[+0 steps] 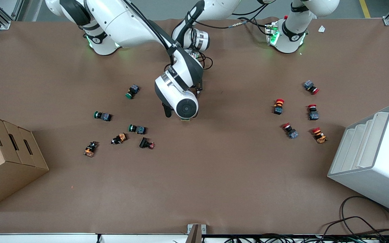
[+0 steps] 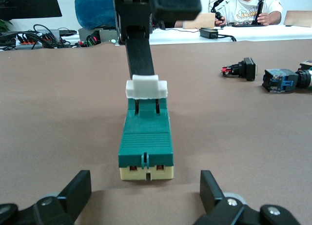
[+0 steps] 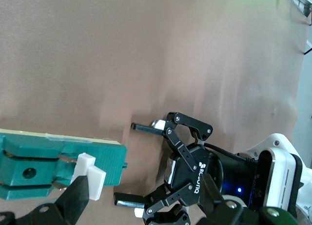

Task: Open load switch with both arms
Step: 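Press the white lever down flat with the right gripper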

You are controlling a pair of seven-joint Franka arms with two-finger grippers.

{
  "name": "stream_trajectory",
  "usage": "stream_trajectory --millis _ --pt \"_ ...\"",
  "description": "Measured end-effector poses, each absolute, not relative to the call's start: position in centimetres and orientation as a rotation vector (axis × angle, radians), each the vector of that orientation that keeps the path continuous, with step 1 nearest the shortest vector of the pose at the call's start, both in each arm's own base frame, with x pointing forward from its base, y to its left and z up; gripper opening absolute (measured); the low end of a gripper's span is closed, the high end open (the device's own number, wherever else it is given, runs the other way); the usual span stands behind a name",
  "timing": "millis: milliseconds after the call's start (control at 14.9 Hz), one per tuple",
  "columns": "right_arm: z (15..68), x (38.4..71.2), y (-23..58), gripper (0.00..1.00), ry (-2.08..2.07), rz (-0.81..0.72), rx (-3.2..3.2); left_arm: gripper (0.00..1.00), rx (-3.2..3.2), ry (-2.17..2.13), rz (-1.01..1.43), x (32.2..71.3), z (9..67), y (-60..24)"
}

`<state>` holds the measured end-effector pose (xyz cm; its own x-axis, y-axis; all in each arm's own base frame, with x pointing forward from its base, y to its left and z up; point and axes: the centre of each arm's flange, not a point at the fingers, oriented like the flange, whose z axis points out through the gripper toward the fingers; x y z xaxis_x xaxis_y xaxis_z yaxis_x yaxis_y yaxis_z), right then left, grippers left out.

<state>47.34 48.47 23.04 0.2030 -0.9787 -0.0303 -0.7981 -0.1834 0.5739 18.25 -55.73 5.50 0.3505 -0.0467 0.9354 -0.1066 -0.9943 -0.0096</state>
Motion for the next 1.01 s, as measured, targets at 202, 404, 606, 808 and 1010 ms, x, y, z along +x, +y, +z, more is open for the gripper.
stream_trajectory --millis 202,404,606,808,1010 --pt "22.5 46.7 48.6 1.00 -1.639 -0.549 2.048 0.99 2.537 -0.145 1.756 18.2 5.5 -55.7" --pt "21.6 46.0 49.0 1.00 -1.636 -0.538 2.055 0.99 2.537 -0.145 1.757 18.2 5.5 -55.7" --pt "21.2 45.7 49.0 1.00 -1.635 -0.531 2.058 0.99 2.537 -0.145 1.757 18.2 5.5 -55.7" --pt "21.2 45.7 49.0 1.00 -1.634 -0.529 2.059 0.99 2.537 -0.145 1.757 18.2 5.5 -55.7" --pt "21.2 45.7 49.1 1.00 -1.633 -0.528 2.060 0.99 2.537 -0.145 1.757 18.2 5.5 -55.7"
